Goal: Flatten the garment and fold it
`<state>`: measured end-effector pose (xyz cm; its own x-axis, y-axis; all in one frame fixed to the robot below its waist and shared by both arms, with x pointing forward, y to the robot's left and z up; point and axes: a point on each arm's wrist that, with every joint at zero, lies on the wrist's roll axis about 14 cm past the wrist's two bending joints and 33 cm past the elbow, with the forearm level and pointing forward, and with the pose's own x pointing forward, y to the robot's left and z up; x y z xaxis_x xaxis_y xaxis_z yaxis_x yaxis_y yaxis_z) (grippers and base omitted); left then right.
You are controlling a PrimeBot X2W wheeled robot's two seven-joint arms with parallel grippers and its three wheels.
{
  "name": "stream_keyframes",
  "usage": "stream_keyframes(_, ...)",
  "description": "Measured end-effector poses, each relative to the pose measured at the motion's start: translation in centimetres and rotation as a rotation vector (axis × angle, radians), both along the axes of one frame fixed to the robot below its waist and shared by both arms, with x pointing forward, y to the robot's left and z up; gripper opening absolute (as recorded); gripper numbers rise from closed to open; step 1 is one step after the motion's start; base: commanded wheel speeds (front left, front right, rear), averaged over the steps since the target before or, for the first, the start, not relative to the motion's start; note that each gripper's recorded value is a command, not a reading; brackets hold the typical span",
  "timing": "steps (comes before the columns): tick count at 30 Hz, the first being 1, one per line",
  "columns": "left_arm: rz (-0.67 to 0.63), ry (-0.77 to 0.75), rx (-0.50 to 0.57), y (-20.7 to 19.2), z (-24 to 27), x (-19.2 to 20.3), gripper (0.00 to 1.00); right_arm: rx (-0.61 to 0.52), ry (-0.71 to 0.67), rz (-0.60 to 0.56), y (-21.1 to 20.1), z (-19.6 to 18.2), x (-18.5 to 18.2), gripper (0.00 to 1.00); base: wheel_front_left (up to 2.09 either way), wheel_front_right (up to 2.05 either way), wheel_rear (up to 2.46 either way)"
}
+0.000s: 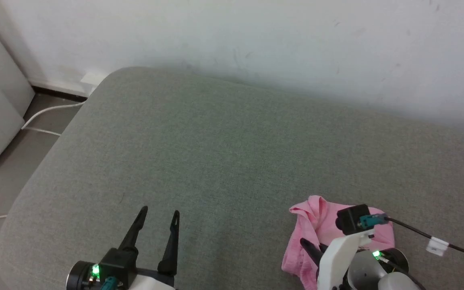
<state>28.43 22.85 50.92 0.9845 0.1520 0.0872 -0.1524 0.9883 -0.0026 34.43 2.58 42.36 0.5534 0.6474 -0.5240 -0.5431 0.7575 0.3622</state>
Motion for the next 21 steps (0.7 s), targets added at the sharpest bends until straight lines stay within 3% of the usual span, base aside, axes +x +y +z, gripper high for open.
stream_keyframes(1, 0.004, 0.008, -0.001, 0.1, -0.2, 0.0, 1.00, -0.023, 0.004, 0.011, 0.1, -0.7, 0.0, 0.13, 0.00, 0.00, 0.00)
stream_keyframes(2, 0.006, 0.015, -0.002, 0.1, -0.4, -0.1, 1.00, -0.048, -0.002, 0.020, 0.1, -1.1, 0.1, 0.85, 0.00, 0.00, 0.00)
stream_keyframes(3, 0.009, 0.021, -0.003, 0.2, -0.6, -0.1, 1.00, -0.065, -0.007, 0.028, 0.2, -1.5, 0.2, 1.00, 0.00, 0.00, 0.00)
stream_keyframes(13, -0.017, 0.031, -0.007, -0.5, -0.9, 0.5, 1.00, -0.073, -0.084, 0.146, 3.2, -0.9, -1.0, 1.00, 0.00, 0.00, 0.00)
stream_keyframes(17, -0.044, 0.021, -0.006, -1.2, -0.7, 1.1, 1.00, -0.044, -0.218, 0.149, 3.1, 2.4, 0.3, 1.00, 0.00, 0.00, 0.00)
stream_keyframes(21, -0.076, 0.005, -0.004, -1.9, -0.3, 1.8, 1.00, -0.060, -0.420, 0.081, 0.4, 6.9, 3.4, 1.00, 0.00, 0.00, 0.00)
